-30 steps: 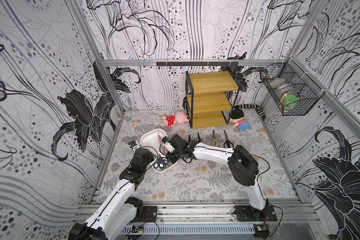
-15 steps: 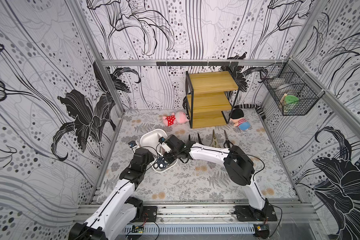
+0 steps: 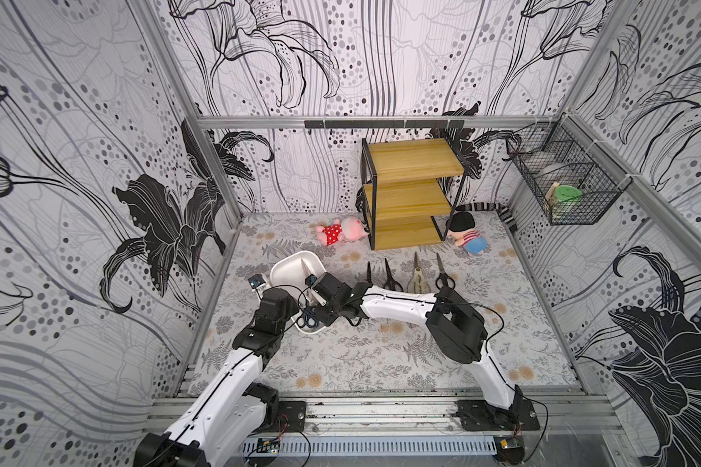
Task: Take the scissors out of the storage box
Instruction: Pick up the scissors from the storage box.
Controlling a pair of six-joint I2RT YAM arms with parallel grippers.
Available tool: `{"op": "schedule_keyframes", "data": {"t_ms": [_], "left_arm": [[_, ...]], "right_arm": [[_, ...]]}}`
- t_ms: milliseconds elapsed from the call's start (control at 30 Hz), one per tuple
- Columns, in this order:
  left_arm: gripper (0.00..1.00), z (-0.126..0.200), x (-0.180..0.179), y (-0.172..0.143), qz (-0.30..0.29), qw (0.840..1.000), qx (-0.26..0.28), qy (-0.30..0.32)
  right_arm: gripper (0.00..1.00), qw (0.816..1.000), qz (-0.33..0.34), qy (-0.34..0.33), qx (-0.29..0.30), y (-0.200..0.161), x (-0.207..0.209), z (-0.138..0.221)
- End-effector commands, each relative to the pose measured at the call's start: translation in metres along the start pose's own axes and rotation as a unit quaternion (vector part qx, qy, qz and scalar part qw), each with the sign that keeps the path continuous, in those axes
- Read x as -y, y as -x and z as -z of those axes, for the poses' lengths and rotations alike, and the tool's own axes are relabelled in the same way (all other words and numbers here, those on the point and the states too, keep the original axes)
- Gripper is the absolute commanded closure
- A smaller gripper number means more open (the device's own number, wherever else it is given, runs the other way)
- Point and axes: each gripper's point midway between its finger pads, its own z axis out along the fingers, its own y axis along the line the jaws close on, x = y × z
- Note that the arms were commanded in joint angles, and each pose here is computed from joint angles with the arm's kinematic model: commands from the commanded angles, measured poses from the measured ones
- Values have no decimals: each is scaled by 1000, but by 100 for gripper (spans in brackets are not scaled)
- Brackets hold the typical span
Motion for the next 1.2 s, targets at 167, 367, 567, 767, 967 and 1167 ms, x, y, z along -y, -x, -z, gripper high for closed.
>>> {"op": "schedule_keyframes", "data": {"t_ms": [167,367,567,767,967,1167], "left_arm": [[100,3,16,21,22,999,33,-27],[100,2,10,20,27,999,37,-15],[100,3,8,21,27,999,39,-11],[100,3,8,20,27,999,37,-10],[100,4,7,21,29,999,39,-10],[100,5,6,21,31,999,40,-7]], "right_arm": [[100,1000,-9,-24,4,2,10,-2],[100,999,-17,-35,6,8,14,18],[100,999,-29,-26,10,11,12,38],[100,999,-36,-34,8,13,14,53],[100,998,-45,-52,-5,13,20,55],[100,997,-58,-57,5,22,21,66]]}}
